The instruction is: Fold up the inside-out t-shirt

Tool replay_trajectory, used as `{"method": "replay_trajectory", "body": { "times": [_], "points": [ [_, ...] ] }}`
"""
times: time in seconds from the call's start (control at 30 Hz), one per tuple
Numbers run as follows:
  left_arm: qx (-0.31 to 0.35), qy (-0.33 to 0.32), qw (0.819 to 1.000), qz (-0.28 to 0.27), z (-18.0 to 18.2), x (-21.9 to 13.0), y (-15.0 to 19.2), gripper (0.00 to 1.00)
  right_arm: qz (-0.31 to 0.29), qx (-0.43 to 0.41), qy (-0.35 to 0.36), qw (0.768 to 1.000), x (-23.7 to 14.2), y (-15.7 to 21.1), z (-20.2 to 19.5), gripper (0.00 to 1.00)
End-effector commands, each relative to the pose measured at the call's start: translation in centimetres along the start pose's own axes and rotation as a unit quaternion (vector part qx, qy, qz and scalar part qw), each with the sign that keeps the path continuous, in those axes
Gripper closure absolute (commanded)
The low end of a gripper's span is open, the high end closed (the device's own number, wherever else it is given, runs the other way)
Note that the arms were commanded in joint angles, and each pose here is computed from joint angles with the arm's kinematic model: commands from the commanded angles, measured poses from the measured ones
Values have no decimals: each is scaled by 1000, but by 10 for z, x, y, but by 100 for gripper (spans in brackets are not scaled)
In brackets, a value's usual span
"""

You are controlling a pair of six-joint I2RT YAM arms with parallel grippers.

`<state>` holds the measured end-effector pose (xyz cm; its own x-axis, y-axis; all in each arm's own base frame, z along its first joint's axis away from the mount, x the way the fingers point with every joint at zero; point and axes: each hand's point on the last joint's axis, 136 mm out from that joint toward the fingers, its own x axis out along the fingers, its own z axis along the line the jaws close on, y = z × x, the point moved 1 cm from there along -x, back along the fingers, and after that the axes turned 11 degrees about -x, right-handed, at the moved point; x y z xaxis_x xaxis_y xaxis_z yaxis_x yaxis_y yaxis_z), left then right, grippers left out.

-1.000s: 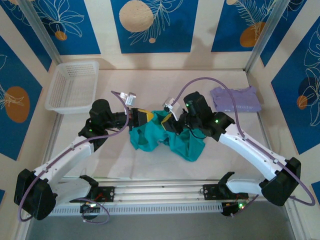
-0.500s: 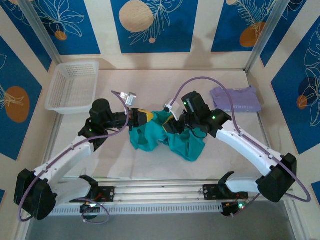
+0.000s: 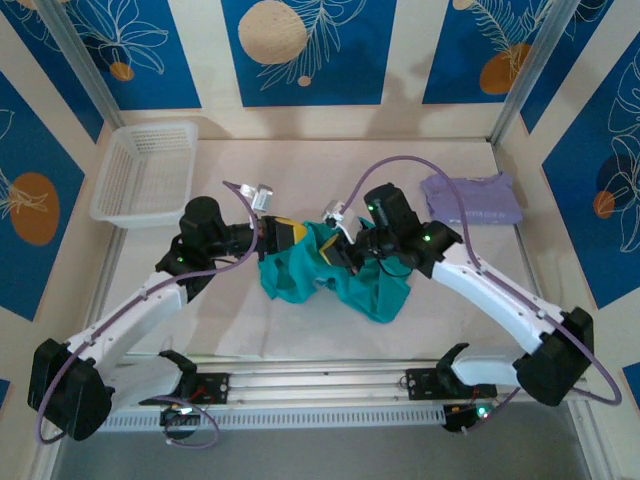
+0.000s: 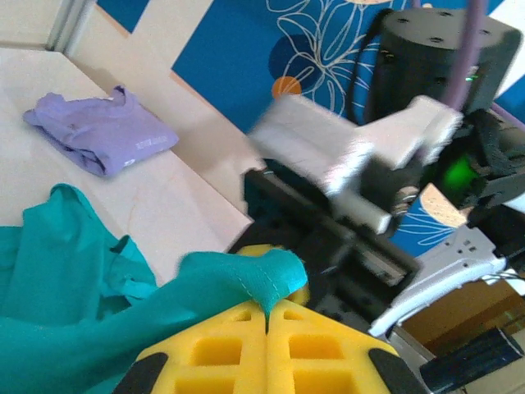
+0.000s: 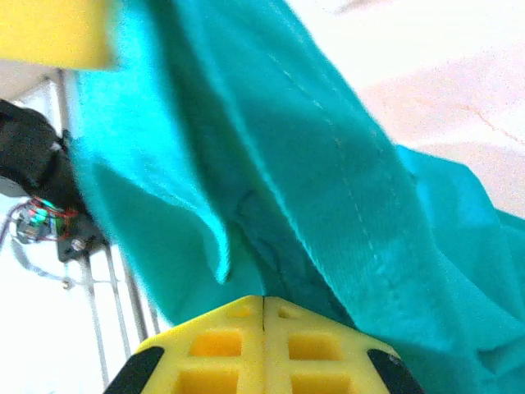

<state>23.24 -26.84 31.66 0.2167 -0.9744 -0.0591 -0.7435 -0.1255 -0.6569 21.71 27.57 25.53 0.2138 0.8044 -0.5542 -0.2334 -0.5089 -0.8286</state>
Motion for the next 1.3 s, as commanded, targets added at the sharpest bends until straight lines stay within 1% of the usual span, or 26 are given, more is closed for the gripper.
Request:
{"method": "replay_trajectory", "body": {
  "times": [0.0,0.13,0.23,0.4,0.53,0.63,0.7,0.73,0.83,0.87,0.97,1.07,1.17,1.27],
  "points": [
    [28,-17,999,-25,-6,-8,-15,100,-66,-9,-30,997,-22,-15,14,100],
    [29,-24,999,-33,-4,-10,-17,100,-96,-10,-43,994,-34,-13,24,100],
    [28,-31,998,-38,-2,-11,-19,100,-100,-6,-53,994,-35,-9,29,100],
    [15,-83,995,-53,18,-15,-23,100,-115,-22,-75,990,-39,-3,46,100],
    [15,-97,993,-61,25,-17,-25,100,-117,-34,-91,988,-38,6,58,100],
    [18,-94,994,-60,25,-17,-23,100,-98,-13,-61,993,-32,15,48,100],
    [21,-90,994,-57,24,-17,-20,100,-81,17,-6,997,-30,20,30,100],
    [23,-85,995,-53,23,-17,-18,100,-77,25,9,997,-30,21,24,100],
    [26,-69,996,-42,19,-16,-14,100,-81,41,35,995,-34,15,16,100],
    [27,-63,997,-39,18,-15,-12,100,-81,41,37,995,-35,15,15,97],
    [26,-51,998,-39,14,-15,-12,100,-81,42,44,995,-40,14,13,81],
    [29,-43,998,-41,9,-15,-14,100,-92,68,58,992,-49,12,5,70],
    [27,-42,998,-42,8,-15,-15,100,-95,98,50,989,-50,16,3,62],
    [25,-41,998,-45,8,-15,-17,100,-91,121,42,988,-45,23,4,57]
  ]
}}
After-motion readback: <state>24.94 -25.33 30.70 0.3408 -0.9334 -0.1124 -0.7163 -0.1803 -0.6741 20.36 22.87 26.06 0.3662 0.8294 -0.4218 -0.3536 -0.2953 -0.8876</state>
